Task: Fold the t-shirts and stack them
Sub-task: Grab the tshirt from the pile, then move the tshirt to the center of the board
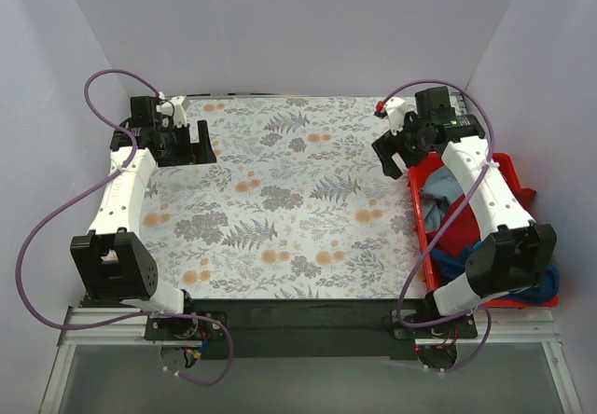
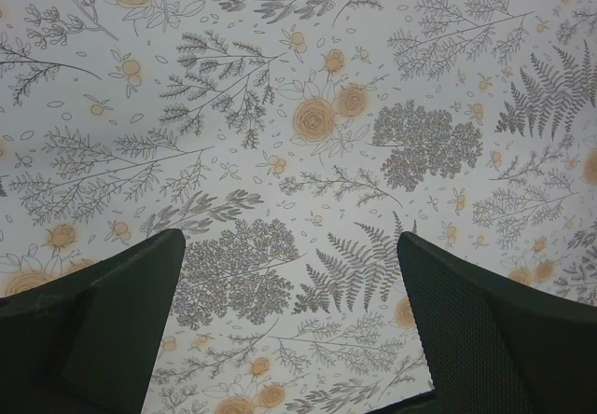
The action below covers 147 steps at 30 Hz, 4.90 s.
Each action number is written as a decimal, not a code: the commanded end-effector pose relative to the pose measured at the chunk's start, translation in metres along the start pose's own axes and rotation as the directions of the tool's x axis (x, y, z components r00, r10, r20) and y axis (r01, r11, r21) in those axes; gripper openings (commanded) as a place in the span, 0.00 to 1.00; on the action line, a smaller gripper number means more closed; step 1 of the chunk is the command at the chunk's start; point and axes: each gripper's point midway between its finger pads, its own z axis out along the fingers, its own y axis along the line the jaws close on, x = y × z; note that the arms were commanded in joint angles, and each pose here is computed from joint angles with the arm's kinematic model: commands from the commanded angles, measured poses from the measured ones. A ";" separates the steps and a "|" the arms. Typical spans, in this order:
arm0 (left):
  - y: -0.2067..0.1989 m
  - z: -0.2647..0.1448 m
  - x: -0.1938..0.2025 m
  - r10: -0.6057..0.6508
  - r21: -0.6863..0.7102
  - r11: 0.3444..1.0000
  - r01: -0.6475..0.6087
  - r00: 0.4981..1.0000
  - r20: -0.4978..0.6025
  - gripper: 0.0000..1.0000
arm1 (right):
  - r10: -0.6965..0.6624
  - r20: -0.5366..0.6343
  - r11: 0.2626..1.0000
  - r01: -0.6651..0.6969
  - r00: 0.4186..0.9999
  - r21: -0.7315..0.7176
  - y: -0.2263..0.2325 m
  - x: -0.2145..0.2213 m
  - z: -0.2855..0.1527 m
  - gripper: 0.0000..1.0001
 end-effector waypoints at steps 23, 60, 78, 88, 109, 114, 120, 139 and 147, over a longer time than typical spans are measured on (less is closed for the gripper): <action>-0.036 -0.012 0.003 0.050 0.207 0.977 -0.041 0.998 -0.041 0.98 | -0.067 -0.698 0.883 0.368 0.713 0.291 0.001 0.221 -0.150 0.98; -0.076 0.025 0.014 0.117 0.286 0.956 -0.057 0.974 -0.196 0.98 | 0.209 -0.804 0.834 0.328 0.557 0.444 -0.008 0.309 -0.178 0.98; -0.080 0.029 0.017 0.121 0.299 0.953 -0.056 0.972 -0.203 0.98 | 0.213 -0.809 0.840 0.319 0.548 0.438 -0.039 0.322 -0.188 0.88; -0.084 0.028 0.014 0.124 0.306 0.950 -0.059 0.972 -0.199 0.98 | 0.243 -0.809 0.872 0.245 0.535 0.424 -0.041 0.338 -0.189 0.54; -0.087 0.020 0.013 0.143 0.318 0.944 -0.084 0.976 -0.167 0.98 | 0.225 -0.609 0.776 0.239 0.760 0.584 -0.077 0.267 -0.229 0.01; -0.088 0.017 0.011 0.151 0.321 0.943 -0.094 0.976 -0.159 0.98 | 0.164 -0.409 0.716 0.177 0.898 0.675 -0.090 0.208 -0.252 0.01; -0.090 0.012 0.005 0.152 0.319 0.942 -0.102 0.979 -0.136 0.98 | 0.043 -0.129 0.603 0.077 0.991 0.794 -0.105 0.116 -0.312 0.01; -0.072 -0.048 -0.039 -0.062 0.279 0.960 0.034 0.994 0.093 0.98 | -0.413 0.672 0.781 -0.140 0.614 0.608 -0.076 -0.112 -0.383 0.01; -0.051 -0.099 -0.049 -0.242 0.350 0.925 0.150 0.940 0.238 0.98 | -0.300 0.855 0.925 -0.088 0.423 0.368 -0.055 -0.194 -0.360 0.01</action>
